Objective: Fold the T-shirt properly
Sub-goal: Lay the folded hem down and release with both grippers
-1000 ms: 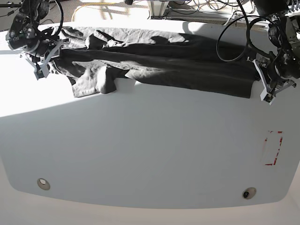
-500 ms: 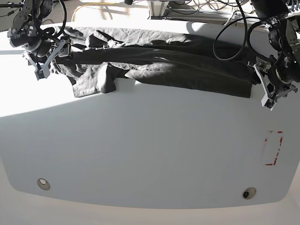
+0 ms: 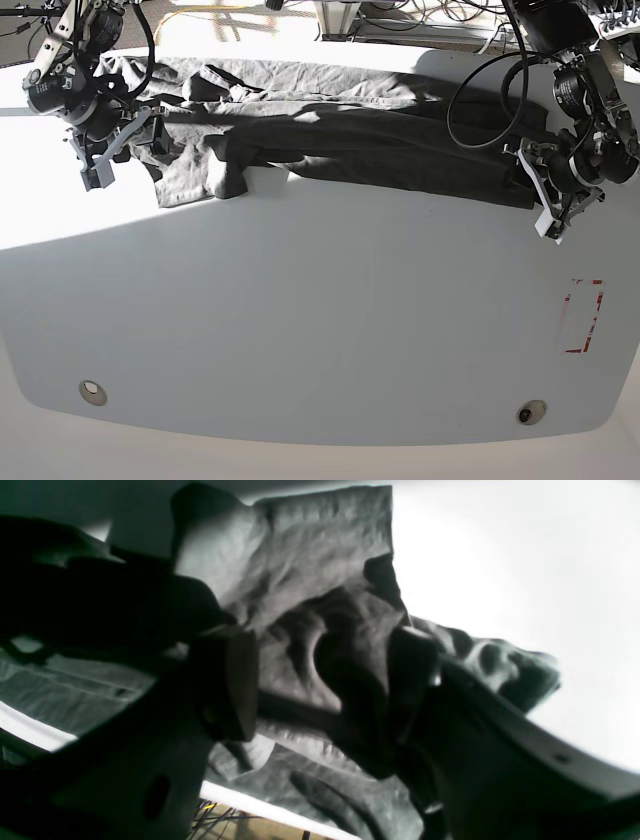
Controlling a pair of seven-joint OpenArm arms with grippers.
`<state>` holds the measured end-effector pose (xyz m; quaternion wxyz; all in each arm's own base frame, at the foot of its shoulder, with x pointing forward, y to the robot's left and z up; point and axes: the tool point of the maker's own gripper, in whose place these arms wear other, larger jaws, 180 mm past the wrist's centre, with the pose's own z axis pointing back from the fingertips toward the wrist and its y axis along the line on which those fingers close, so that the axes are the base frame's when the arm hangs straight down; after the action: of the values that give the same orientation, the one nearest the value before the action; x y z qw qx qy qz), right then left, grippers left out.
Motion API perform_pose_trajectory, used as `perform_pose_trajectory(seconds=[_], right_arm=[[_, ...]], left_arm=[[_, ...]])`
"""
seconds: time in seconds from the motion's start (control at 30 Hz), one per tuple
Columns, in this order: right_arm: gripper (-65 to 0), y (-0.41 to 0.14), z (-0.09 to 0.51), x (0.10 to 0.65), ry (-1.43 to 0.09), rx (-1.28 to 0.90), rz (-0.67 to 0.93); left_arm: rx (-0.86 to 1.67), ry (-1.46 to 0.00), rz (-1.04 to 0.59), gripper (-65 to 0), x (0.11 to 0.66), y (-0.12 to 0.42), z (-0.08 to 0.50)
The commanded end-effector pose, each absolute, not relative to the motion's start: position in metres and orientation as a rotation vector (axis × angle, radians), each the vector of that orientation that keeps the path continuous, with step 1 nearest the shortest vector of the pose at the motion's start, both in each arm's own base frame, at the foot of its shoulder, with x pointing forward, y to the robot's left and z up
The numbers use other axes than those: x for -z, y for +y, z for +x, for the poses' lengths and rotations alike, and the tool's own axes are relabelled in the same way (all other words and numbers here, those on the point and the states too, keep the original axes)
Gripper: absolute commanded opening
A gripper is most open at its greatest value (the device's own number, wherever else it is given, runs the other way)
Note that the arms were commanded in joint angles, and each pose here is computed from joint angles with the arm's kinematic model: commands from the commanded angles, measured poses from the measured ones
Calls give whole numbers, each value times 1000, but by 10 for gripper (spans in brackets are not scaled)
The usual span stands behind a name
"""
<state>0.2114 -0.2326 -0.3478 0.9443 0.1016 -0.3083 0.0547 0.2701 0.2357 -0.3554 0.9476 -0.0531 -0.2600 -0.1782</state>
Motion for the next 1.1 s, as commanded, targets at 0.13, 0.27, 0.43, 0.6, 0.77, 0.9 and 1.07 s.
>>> perform_pose_trajectory(seconds=[0.13, 0.27, 0.43, 0.6, 0.77, 0.9, 1.07], right_arm=[[-549, -242, 200, 371, -557, -64, 229], [-495, -266, 188, 395, -463, -43, 140], [-468, -278, 191, 408, -447, -52, 87], [-468, -286, 202, 417, -436, -79, 92], [-468, -293, 220, 422, -450, -61, 104], [-465, -306, 232, 414, -468, -63, 80], [-458, -312, 243, 396, -504, -84, 52]], left_arm=[[322, -394, -63, -386, 385, 260, 243], [312, -319, -44, -403, 399, 271, 225], [307, -283, -42, -403, 406, 277, 215], [305, -277, -50, -403, 409, 275, 215], [298, -312, -79, -403, 407, 261, 228], [298, -331, -91, -403, 405, 254, 232], [299, -351, -106, -403, 403, 247, 238]])
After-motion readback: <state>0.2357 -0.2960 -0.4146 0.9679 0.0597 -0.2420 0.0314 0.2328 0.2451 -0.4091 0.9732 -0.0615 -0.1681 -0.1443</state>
